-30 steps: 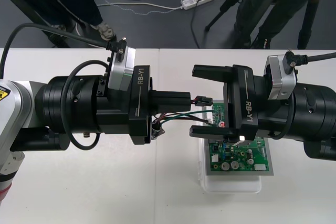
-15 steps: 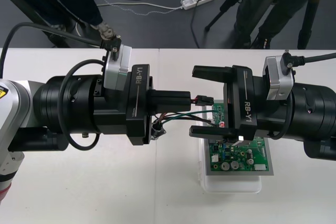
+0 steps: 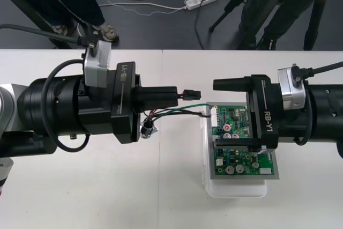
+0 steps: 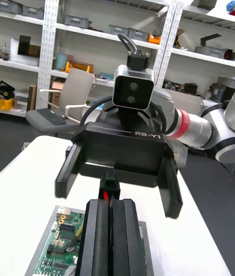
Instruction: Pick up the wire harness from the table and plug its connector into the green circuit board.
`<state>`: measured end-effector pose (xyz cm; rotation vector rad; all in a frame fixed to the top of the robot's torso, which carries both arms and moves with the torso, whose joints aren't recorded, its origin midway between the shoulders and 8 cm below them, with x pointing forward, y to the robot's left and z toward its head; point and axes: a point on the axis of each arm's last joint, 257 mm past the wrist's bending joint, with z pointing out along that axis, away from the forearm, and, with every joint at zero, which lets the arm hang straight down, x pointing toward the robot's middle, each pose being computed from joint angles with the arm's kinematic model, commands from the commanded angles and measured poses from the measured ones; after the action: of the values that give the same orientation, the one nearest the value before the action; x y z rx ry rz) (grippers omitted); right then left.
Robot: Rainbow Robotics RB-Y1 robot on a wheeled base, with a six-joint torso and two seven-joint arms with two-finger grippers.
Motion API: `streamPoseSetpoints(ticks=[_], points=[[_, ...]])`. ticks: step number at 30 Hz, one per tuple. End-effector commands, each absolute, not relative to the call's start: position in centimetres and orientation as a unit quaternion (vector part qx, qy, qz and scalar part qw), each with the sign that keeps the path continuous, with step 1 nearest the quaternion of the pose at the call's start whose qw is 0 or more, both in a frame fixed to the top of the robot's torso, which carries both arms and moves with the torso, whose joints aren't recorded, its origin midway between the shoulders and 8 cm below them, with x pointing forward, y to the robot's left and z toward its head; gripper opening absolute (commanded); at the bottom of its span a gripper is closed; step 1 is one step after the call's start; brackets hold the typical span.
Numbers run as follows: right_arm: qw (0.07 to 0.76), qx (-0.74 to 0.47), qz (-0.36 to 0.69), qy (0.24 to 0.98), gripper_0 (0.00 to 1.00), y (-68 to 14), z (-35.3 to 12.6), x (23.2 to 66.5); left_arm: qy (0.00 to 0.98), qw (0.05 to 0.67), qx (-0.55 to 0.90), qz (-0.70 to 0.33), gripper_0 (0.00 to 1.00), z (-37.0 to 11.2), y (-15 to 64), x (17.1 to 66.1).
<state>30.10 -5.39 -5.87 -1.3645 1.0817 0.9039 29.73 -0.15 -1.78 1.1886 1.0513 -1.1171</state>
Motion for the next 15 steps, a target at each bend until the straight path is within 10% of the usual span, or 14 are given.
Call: streamPoseSetpoints(ticks=[1, 15], points=[[0.531, -0.592, 0.361, 0.487, 1.00, -7.2, -6.1, 30.2, 0.431, 0.558, 0.527, -0.475, 0.00, -2.8, 1.7, 29.1], [0.489, -0.594, 0.343, 0.538, 1.00, -8.4, -8.0, 31.2, 0.405, 0.557, 0.540, -0.484, 0.00, -6.4, 4.2, 29.9]])
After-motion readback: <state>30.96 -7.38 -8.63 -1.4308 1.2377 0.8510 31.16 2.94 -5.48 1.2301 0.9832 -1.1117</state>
